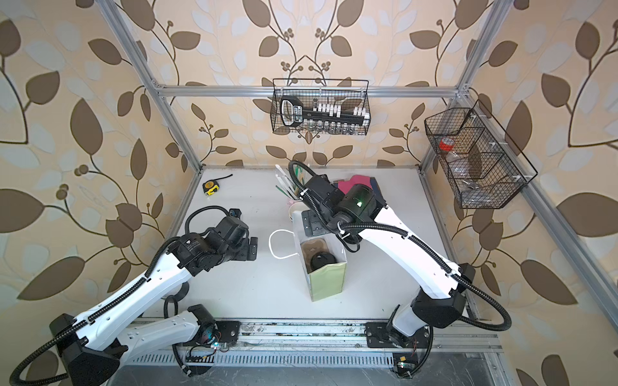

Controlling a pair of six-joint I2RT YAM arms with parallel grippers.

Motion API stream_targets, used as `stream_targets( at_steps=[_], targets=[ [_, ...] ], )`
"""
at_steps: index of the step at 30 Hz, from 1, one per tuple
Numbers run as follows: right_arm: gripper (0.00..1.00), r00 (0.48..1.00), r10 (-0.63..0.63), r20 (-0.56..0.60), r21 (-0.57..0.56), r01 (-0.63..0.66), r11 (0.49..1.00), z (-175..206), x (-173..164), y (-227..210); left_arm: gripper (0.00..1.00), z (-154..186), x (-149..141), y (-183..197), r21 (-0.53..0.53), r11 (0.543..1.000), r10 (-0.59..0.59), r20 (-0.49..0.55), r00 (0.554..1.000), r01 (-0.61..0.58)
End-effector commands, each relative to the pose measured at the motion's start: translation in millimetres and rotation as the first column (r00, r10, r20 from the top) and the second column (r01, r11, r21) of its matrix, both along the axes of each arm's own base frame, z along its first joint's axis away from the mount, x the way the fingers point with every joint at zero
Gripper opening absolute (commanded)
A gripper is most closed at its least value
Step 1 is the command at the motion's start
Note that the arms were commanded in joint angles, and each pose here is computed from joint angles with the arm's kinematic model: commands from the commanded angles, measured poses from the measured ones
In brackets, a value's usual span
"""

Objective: Pack a coffee takeout order
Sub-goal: Place the coffee cup in the cup tray, then pick up the straw from the storage cup.

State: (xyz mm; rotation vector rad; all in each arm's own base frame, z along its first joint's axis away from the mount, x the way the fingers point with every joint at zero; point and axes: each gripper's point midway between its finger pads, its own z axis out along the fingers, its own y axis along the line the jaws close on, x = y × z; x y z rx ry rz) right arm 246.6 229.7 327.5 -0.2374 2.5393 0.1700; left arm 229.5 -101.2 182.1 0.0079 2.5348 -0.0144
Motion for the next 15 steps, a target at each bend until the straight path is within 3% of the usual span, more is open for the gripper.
stream_targets(
  at_steps=[1,5,15],
  targets=[
    [0.85,0.997,0.067,0.040,0.073,-0.070,0.995,31,-5,10,0.99,4,-1,7,0.011,1.000,0.007,0.019,1.000,-0.007],
    [0.81,0.989,0.127,0.079,0.132,-0.137,0.982,48,9,34,0.99,9,-1,11,0.011,1.000,0.021,0.037,0.999,-0.022],
    [0.68,0.983,0.151,0.102,0.104,-0.161,0.981,11,99,71,0.99,17,0,18,0.008,0.999,0.046,0.087,0.995,-0.047]
  ],
)
